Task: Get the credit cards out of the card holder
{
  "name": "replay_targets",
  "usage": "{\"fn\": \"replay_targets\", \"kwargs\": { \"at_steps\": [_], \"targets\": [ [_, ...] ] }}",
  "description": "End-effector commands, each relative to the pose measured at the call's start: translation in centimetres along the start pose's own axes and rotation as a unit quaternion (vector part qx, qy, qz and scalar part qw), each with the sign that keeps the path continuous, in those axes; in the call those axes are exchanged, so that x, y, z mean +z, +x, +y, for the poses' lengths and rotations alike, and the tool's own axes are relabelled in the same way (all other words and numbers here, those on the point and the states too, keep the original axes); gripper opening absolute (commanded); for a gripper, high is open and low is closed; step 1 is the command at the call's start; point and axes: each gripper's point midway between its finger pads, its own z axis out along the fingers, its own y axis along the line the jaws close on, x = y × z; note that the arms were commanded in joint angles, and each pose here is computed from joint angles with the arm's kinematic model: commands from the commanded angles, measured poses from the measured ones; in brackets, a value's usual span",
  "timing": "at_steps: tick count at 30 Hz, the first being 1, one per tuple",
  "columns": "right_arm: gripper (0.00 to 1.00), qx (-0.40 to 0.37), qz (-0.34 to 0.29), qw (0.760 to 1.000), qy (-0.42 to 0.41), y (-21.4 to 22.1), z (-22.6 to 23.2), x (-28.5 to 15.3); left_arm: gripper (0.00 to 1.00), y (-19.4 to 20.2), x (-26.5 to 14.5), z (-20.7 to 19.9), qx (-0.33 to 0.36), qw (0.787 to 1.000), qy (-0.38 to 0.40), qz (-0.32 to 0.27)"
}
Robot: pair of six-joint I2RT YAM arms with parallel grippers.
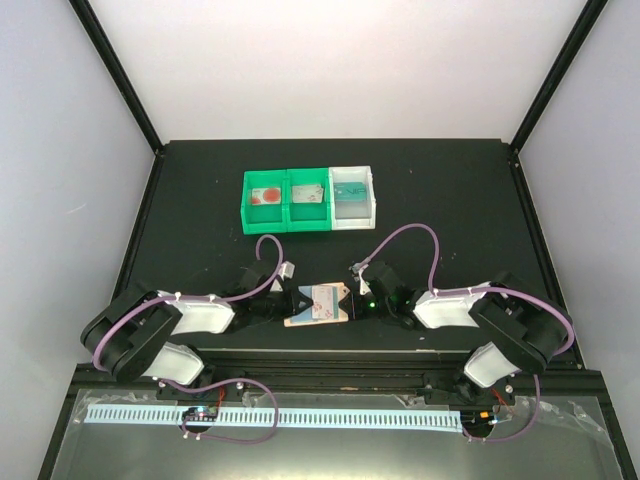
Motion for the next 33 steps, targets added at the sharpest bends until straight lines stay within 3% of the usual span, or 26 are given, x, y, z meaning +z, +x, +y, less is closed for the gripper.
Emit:
{"fn": "replay_targets", "kwargs": {
  "at_steps": [1,9,21,33],
  "targets": [
    [0.05,0.012,0.035,0.996,0.081,2.7,-4.2,-0.4,0.02,0.1,-0.5,0.4,0.009,1.0,-0.003,0.002],
    [0.05,0.007,0.027,0.998,0.055,1.8,-2.5,-1.1,0.02,0.3,-0.9,-0.9,-0.001,0.999,0.039,0.0],
    [0.13,-0.003,-0.036,0.999,-0.028,-1.6,2.2,-3.7,0.02,1.0,-0.6,-0.1,-0.009,0.999,0.044,0.007],
    [0.17,-0.004,-0.007,0.999,-0.032,-2.2,3.1,-1.1,0.02,1.2,-0.5,-0.2,-0.006,0.999,0.046,0.016]
  ]
}}
